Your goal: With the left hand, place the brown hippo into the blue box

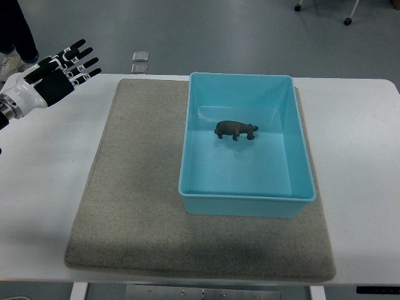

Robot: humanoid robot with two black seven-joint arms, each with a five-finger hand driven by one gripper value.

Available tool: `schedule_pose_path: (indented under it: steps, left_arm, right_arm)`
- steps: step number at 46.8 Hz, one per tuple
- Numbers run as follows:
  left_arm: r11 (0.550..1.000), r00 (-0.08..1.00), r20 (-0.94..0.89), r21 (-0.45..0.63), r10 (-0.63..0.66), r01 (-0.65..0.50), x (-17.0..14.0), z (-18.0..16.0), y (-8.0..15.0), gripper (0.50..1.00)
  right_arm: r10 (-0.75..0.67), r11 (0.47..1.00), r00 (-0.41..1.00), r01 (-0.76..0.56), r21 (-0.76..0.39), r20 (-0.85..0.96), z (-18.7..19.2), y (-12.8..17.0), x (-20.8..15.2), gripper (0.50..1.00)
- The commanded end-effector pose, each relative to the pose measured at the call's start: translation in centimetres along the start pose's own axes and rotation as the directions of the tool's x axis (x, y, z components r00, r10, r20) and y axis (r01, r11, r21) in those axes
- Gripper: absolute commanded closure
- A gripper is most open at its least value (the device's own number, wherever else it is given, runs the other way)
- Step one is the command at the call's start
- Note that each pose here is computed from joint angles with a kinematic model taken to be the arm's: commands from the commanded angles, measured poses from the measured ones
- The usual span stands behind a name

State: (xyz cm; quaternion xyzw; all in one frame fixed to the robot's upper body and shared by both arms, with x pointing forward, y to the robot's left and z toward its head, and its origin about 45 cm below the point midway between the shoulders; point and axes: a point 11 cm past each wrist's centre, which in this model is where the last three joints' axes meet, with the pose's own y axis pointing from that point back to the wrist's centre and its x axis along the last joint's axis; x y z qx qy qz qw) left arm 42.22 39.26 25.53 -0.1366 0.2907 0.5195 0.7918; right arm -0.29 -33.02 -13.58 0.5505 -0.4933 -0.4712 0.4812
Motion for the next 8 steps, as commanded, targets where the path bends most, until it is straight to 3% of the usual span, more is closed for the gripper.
schedule_pose_path:
  steps: [1, 8]
  left_arm:
    - [1.000, 1.000, 0.001, 0.001, 0.001, -0.001, 0.01, -0.01, 0.00, 0.501]
    - [1.000, 1.000, 0.001, 0.001, 0.001, -0.001, 0.01, -0.01, 0.00, 0.504]
  right_arm:
    - [0.012, 1.000, 1.000, -0.012, 0.002, 0.005, -0.02, 0.00, 0.14, 0.564]
    - [0.012, 1.000, 1.000, -0.012, 0.003, 0.008, -0.03, 0.00, 0.15, 0.564]
